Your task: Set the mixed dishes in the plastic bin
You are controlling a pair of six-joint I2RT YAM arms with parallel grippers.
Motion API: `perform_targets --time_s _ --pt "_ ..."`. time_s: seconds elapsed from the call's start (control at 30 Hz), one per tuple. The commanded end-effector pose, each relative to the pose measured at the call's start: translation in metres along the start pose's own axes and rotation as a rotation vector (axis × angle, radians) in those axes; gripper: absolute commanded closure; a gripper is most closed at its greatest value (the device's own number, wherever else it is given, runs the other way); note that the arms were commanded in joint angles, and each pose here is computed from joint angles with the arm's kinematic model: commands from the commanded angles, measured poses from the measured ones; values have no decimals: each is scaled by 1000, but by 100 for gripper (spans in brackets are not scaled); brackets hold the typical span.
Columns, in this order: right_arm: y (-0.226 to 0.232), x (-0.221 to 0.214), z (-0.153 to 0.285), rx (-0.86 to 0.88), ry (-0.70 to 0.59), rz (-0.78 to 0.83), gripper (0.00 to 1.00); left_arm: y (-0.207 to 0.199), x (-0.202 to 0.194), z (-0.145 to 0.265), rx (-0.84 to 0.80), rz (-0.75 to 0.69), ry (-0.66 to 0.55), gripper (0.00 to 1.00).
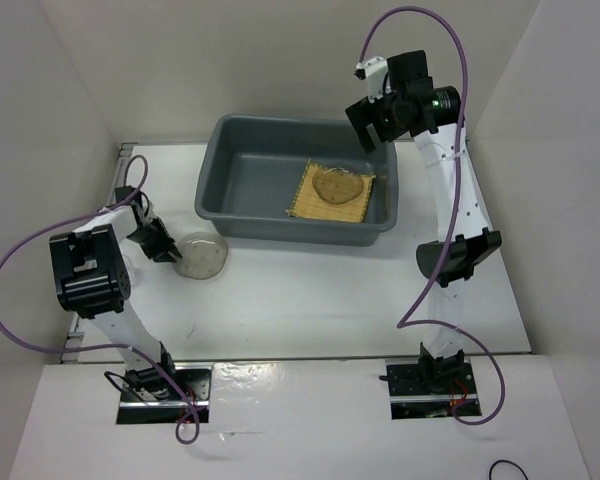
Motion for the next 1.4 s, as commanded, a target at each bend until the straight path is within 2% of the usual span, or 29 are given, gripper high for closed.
perform_targets --time_s 0.0,0.03,0.07,0.13,0.2,0.3,0.33,0.37,0.43,0.47,0.53,0.57,0.6,0.63,0.7,0.73,0.83,0.93,1.03,1.1,1.13,1.23,1.27,1.3,1.33,1.37 --pt "-8 7 27 -55 -50 0 2 -12 -5 -11 -89 -48 54 71" --pt "-9 8 26 -59 -59 0 2 -12 -7 -15 -95 -43 73 77" --pt "-10 8 27 -69 -54 0 2 -12 -7 -15 -95 -43 73 88" --pt "-9 5 25 -63 -40 0 2 -17 -1 -10 -89 -16 66 100" --pt "-8 1 23 -67 -23 0 2 -14 6 4 2 44 20 100" --pt "-11 -10 15 -120 27 -20 2 -30 24 46 -23 106 -128 100" --pt "-10 -13 13 -118 31 -20 2 -34 26 56 -35 127 -145 100" --pt "-12 -30 8 -175 104 -40 2 -42 31 68 -58 160 -176 100" --pt "-13 -49 2 -251 169 -54 2 -53 31 94 -125 178 -215 100" --pt "-9 -76 -16 -288 257 -49 2 -61 34 106 -168 178 -245 100" --pt "-15 -103 -9 -348 285 -90 2 -74 34 139 -257 191 -300 100" --pt "-7 -136 -25 -345 349 -87 2 -79 34 151 -286 190 -323 100" --pt "-12 -147 -14 -399 341 -124 2 -84 33 171 -324 195 -368 100" --pt "2 -182 -25 -391 420 -116 2 -88 31 185 -348 195 -379 100" --pt "1 -202 -23 -477 429 -126 2 -92 27 209 -378 192 -416 100" --pt "14 -225 -31 -469 494 -94 2 -93 24 217 -380 191 -418 100" --pt "32 -255 -32 -510 552 -121 2 -102 21 244 -445 207 -455 100" --pt "59 -280 -33 -494 602 -139 2 -108 21 255 -488 222 -451 100" --pt "56 -285 -28 -546 599 -121 2 -114 24 256 -518 237 -433 100" --pt "57 -280 -24 -506 598 -129 2 -122 26 256 -560 242 -415 100" --pt "59 -274 -20 -470 564 -150 2 -133 28 261 -610 219 -435 100" --pt "63 -268 -10 -405 551 -155 2 -171 39 239 -670 178 -374 100" --pt "64 -265 -4 -382 549 -160 2 -192 31 234 -685 133 -336 100" --pt "66 -264 -2 -363 559 -160 2 -213 35 250 -727 74 -358 100" --pt "67 -264 2 -354 555 -172 2 -229 42 229 -699 53 -322 100" --pt "69 -273 4 -353 575 -174 2 -251 34 226 -715 -17 -302 100"
Point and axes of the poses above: each gripper's point midway between its finger pads, its own z axis back along the fingers, its own y axis along the line the jaws close on, x = y × z, the point moved 6 cm from there along z, back along the fingers, and after that the axes turned 5 degrees about z, right-handed, at the moved point
